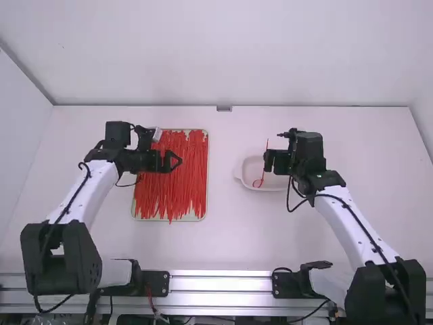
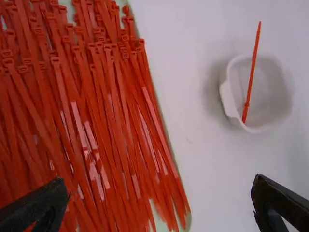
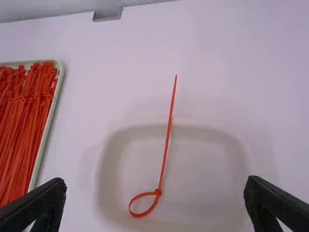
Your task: Fasten the cable tie
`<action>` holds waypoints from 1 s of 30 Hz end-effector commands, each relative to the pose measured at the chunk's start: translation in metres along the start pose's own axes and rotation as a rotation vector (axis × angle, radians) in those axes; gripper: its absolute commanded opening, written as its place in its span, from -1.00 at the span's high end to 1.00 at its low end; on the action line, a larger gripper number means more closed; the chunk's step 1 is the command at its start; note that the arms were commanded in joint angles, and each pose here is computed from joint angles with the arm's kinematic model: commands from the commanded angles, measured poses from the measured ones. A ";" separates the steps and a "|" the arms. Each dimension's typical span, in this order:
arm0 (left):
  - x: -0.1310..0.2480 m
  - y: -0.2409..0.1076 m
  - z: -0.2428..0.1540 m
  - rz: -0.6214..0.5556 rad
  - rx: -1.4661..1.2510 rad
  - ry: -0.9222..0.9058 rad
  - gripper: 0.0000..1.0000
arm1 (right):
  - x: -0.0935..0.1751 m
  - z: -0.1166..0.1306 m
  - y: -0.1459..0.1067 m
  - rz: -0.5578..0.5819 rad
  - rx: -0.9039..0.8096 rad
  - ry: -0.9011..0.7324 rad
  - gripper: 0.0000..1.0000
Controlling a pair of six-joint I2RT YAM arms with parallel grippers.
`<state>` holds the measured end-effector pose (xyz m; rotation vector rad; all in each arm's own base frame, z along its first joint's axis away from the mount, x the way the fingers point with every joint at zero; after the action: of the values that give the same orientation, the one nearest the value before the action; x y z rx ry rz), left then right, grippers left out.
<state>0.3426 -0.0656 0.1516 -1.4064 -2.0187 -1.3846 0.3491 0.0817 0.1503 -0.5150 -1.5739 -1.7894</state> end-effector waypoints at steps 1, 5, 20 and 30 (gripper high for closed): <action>0.011 0.009 -0.008 -0.033 -0.034 0.006 -0.99 | 0.008 0.002 0.015 -0.042 0.006 -0.006 -0.96; 0.012 0.008 -0.010 -0.032 -0.053 0.004 -0.98 | 0.009 0.001 0.016 -0.046 0.008 -0.010 -0.96; 0.020 -0.003 -0.011 -0.179 -0.131 0.155 -0.58 | 0.047 -0.070 0.021 -0.270 0.080 -0.218 -0.55; 0.043 -0.008 0.009 -0.373 -0.188 0.336 -0.20 | 0.055 -0.069 -0.028 -0.280 0.081 -0.218 -0.16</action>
<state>0.3217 -0.0469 0.1739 -0.9028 -2.0597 -1.8453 0.3075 0.0027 0.1603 -0.4858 -1.9286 -1.9209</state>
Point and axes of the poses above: each hand's point on the last joint's axis, 136 mm out from that joint toward the fingers, its own x axis back along the fingers, its own z axis along the line the jaws close on, y = z × x, the point moved 1 cm from there along x, back along the fingers, and after that the axes turned 1 degree about x, right-handed, at the moved point
